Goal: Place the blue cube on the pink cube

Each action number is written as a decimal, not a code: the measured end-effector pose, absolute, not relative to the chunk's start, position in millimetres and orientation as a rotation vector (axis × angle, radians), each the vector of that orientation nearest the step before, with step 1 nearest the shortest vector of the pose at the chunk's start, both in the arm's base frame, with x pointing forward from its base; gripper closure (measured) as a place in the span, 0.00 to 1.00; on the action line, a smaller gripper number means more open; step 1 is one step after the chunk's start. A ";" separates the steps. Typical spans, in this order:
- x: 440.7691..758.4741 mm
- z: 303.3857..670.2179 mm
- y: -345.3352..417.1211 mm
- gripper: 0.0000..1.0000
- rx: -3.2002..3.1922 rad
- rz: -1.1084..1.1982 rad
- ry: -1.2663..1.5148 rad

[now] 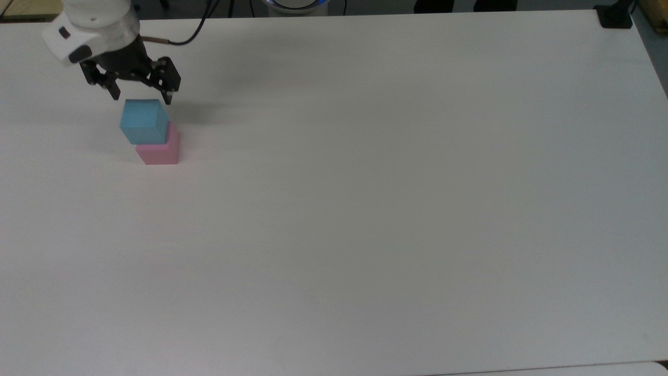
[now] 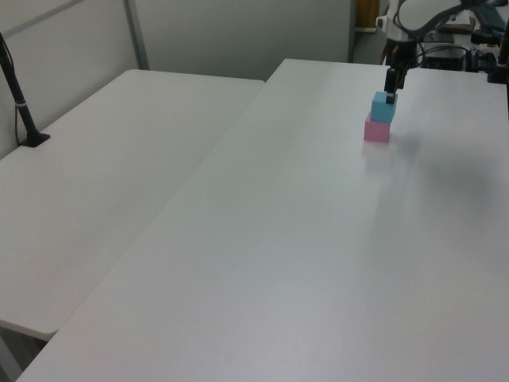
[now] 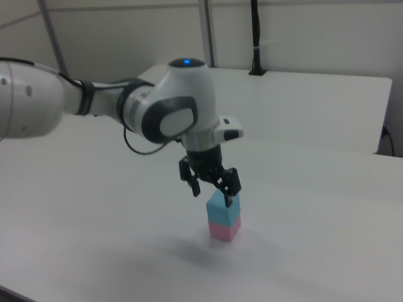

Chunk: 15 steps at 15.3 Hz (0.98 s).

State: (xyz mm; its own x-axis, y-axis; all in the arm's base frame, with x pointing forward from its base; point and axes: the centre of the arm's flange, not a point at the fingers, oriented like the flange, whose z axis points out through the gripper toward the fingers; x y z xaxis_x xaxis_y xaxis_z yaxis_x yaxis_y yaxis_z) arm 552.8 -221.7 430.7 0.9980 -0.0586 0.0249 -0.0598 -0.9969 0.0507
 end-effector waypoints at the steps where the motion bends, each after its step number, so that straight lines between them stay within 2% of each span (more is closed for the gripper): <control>1: 549.7 447.4 -219.6 0.00 3.093 0.031 -0.144; 5: 551.8 520.5 -191.8 0.00 3.087 0.041 -0.374; 9: 556.7 582.7 -152.4 0.00 3.098 0.014 -0.451; 12: 560.9 607.3 -119.4 0.00 3.103 0.018 -0.423; 15: 567.5 614.3 -85.6 0.00 3.115 0.049 -0.329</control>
State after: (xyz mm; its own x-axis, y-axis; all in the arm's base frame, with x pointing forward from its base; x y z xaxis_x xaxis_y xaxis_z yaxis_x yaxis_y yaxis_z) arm 567.5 -85.6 614.3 0.9775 -0.2085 0.0317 -0.2088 -0.9779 0.0057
